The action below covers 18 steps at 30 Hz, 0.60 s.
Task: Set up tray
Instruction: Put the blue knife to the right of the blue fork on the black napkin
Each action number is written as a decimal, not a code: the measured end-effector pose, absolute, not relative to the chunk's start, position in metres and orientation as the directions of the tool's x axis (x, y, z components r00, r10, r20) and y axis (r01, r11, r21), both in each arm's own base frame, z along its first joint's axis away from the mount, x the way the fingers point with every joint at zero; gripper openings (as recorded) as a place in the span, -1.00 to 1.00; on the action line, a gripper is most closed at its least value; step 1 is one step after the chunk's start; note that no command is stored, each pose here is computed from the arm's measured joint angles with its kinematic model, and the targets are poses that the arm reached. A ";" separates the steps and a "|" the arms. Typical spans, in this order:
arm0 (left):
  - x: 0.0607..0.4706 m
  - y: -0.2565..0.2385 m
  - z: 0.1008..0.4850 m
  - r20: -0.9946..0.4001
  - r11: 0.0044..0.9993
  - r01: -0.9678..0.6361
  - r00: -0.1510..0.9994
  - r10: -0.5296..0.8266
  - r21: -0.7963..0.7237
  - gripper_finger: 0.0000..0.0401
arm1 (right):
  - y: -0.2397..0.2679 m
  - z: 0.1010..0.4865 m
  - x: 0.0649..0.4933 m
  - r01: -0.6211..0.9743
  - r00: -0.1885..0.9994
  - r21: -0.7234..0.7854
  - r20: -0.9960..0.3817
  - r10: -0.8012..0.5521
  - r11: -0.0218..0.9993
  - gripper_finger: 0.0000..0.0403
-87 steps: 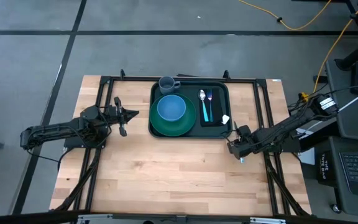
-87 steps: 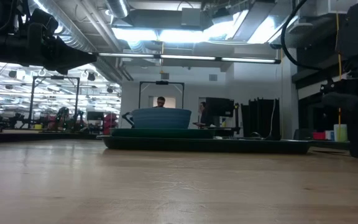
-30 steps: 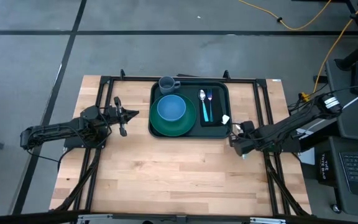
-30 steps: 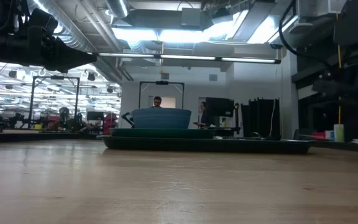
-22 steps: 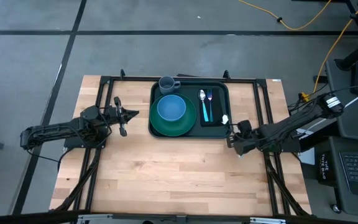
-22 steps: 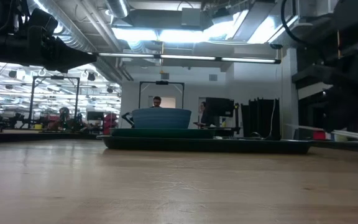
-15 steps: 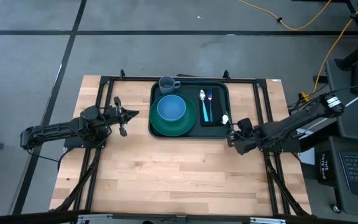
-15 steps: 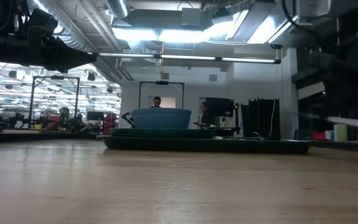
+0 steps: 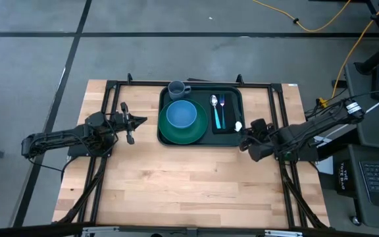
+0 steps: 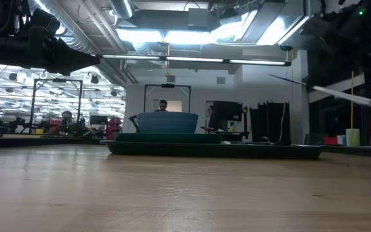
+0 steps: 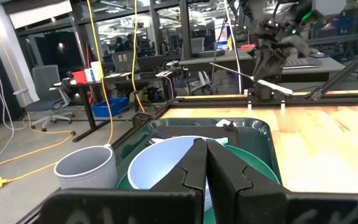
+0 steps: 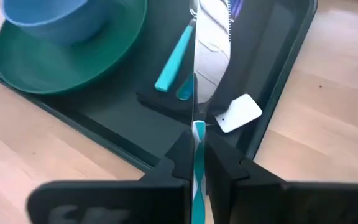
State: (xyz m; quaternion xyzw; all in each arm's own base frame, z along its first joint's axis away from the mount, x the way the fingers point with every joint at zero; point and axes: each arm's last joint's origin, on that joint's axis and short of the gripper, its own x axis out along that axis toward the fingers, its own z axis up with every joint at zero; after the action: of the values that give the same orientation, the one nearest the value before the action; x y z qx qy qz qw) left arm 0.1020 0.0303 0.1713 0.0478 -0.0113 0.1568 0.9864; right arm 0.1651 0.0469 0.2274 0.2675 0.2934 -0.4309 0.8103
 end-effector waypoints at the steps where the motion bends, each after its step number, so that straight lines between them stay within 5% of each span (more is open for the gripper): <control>1: 0.102 0.030 0.171 0.037 0.946 -0.310 0.951 0.308 0.091 -0.98 | 0.047 0.230 0.166 0.855 0.458 0.184 -0.705 -0.541 0.484 -0.89; 18: 0.102 0.030 0.171 0.037 0.946 -0.310 0.951 0.308 0.091 -0.98 | 0.028 0.282 0.210 0.798 0.544 0.165 -0.611 -0.575 0.580 -0.89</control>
State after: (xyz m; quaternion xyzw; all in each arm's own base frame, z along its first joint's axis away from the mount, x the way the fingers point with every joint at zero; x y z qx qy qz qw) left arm 0.1020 0.0303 0.1714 0.0479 -0.0112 0.1568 0.9864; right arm 0.2098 0.0276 0.2820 0.2180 0.2559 -0.4033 0.8511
